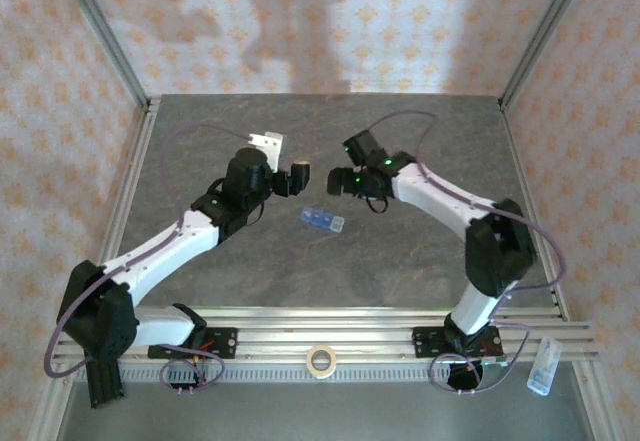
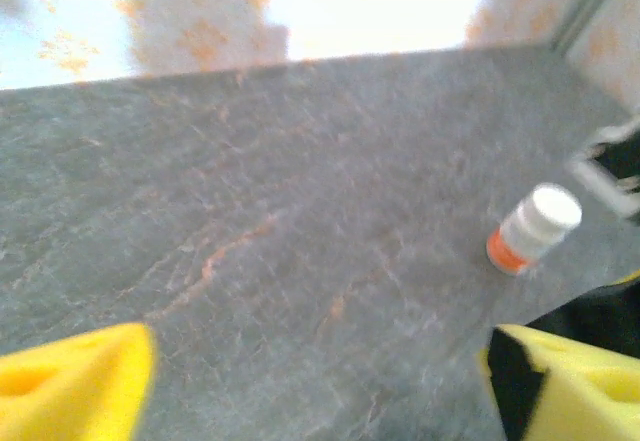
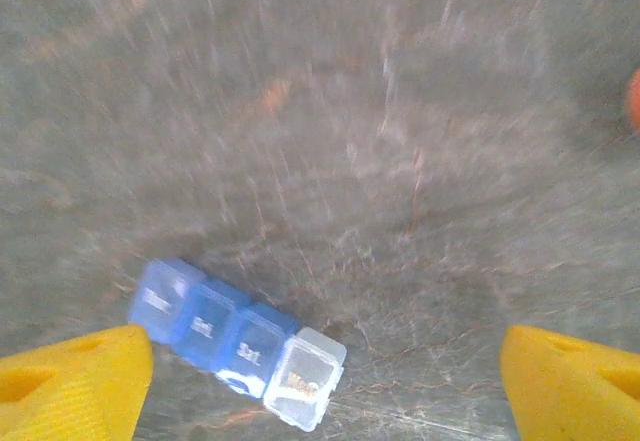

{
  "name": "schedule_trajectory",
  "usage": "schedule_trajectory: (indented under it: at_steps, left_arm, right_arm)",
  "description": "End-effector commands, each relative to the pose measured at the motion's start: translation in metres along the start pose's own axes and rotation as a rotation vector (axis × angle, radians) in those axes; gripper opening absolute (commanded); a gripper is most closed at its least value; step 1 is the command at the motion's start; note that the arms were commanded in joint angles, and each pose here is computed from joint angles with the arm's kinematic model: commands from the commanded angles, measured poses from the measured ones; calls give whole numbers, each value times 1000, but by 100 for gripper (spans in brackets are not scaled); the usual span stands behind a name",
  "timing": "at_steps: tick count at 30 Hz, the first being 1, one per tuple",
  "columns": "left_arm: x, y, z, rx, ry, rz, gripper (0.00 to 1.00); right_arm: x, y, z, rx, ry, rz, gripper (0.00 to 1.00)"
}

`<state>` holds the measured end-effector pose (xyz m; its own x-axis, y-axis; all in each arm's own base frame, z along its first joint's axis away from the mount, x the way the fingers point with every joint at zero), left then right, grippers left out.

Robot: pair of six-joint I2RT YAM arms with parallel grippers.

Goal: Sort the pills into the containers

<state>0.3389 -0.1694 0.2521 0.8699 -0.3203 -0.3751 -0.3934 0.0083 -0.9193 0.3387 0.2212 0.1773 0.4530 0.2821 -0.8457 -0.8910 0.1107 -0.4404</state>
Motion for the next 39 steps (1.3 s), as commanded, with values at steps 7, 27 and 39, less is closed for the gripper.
schedule_trajectory:
  at_steps: [7,27,39]
  left_arm:
    - [-47,-20,46,49,-240,-338,100]
    - [-57,73,166,98,-647,-253,100]
    - [-14,119,172,121,-599,-172,100]
  right_arm:
    - [-112,-55,-78,154,126,-323,100]
    - [-145,-51,-235,355,757,-753,100]
    - [-79,-32,-261,234,782,-787,100]
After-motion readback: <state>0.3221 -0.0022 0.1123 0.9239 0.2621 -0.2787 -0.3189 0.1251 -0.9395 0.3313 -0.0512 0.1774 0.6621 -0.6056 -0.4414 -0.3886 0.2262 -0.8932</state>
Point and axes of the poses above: each hand's point on the last joint's axis, 136 mm out from that joint toward the fingers, its own x axis out along the fingers, its own z axis along the line the jaws close on, y = z × x, the point moved 4 cm from there along -x, back along the fingers, and after that the axes turned 2 degrees about x, right-handed, at the moved point
